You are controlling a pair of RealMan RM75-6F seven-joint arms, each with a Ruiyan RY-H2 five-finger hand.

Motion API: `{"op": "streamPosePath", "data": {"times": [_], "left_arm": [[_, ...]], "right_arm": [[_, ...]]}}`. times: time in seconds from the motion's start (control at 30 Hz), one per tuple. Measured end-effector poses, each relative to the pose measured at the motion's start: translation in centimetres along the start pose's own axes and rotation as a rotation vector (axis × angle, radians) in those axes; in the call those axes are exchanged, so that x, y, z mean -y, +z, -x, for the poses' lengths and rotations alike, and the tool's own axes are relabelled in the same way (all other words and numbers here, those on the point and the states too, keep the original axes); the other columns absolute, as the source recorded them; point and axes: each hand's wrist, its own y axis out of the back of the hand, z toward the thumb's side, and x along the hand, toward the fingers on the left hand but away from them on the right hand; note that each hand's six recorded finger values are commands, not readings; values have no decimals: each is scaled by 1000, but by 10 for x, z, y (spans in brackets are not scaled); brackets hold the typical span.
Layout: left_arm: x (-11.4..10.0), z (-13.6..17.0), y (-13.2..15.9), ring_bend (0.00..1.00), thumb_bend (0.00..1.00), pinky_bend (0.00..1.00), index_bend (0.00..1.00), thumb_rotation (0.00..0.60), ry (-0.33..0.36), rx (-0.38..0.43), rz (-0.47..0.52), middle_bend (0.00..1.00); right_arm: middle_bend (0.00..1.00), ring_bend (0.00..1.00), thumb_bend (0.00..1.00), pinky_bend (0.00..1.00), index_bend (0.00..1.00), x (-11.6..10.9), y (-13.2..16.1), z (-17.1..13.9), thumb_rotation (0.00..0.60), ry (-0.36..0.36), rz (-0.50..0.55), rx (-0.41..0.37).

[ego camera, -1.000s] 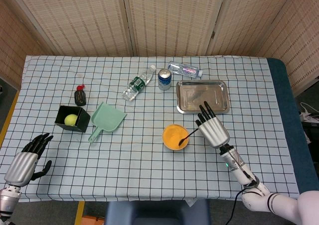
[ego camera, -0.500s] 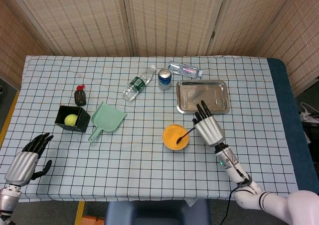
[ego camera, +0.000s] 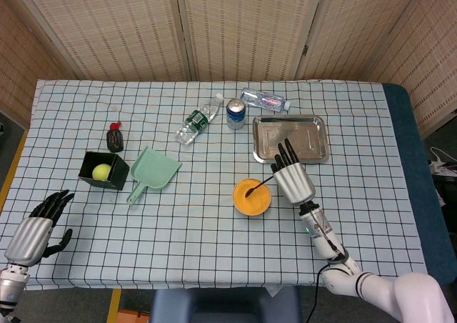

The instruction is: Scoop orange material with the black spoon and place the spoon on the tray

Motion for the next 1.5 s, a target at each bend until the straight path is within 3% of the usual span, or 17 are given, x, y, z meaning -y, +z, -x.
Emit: {"op": "streamPosePath", "data": {"times": [0.4,0.8,1.1,1.5], "left_arm": [[4,1,6,0,461,171,0,600,-10,14,-9,0],[5,1,7,0,461,171,0,600,-15,19,-12,0],[4,1,6,0,462,171,0,600,-15,17,-8,0],[4,-1,2,0,461,171,0,600,-16,6,-5,0]], "right_arm": [[365,116,522,33,1000,-5,-15,-20,600,10,32,-41],[365,123,522,34,1000,2,-6,-27,600,49,17,-78],[365,123,522,42,1000,4,-2,-18,600,34,-14,-51],[365,123,522,46,1000,8,1,-3,600,11,-45,45]]}}
